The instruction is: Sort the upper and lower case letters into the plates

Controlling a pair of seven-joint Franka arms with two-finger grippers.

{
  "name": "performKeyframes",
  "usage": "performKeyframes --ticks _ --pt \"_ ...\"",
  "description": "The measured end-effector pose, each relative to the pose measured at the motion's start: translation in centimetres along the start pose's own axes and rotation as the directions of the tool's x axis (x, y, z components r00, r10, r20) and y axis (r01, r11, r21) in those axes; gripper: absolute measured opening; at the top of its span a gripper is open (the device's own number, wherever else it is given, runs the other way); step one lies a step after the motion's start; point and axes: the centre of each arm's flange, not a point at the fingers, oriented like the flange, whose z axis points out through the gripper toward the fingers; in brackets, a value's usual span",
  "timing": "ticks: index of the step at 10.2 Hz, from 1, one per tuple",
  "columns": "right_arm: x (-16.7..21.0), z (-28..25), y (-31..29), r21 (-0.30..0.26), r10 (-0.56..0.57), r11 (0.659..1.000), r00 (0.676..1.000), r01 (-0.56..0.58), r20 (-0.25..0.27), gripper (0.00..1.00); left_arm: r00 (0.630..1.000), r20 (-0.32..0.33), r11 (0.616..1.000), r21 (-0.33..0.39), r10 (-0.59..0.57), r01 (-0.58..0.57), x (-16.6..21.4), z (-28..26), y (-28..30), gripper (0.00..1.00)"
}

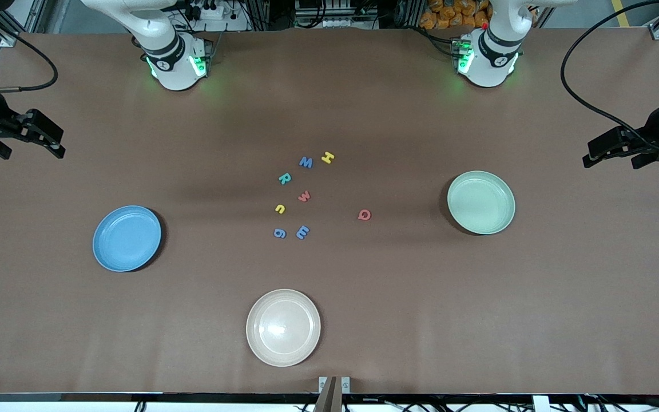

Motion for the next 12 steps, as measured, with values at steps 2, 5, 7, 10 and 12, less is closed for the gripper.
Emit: performKeyframes --ticks 2,5,7,10,12 --pt "0.0 0.0 0.4 0.000 0.008 1.000 1.000 -0.008 0.000 1.00 1.000 0.000 1.000 0.000 0.000 0.000 0.0 0.0 0.0 1.00" --pt "0.1 0.3 0.7 0.001 0.014 1.000 1.000 -0.014 0.006 1.00 1.000 -0.002 1.000 0.000 -0.001 0.001 0.0 -0.1 -0.1 1.00" --pt "0.1 1.1 1.7 -0.002 0.032 0.999 0.999 -0.032 0.041 1.00 1.000 -0.002 1.000 0.000 -0.003 0.003 0.0 -0.1 -0.2 1.00" --pt "0.4 3.1 3.6 -0.007 0.066 0.998 0.993 -0.066 0.095 1.00 1.000 -0.005 1.000 0.000 -0.020 0.020 0.0 -0.3 -1.2 1.00" --pt "-0.1 3.8 4.7 -0.010 0.084 0.996 0.986 -0.083 0.145 1.00 1.000 0.002 1.000 0.000 -0.019 0.019 0.0 -0.2 -1.1 1.00"
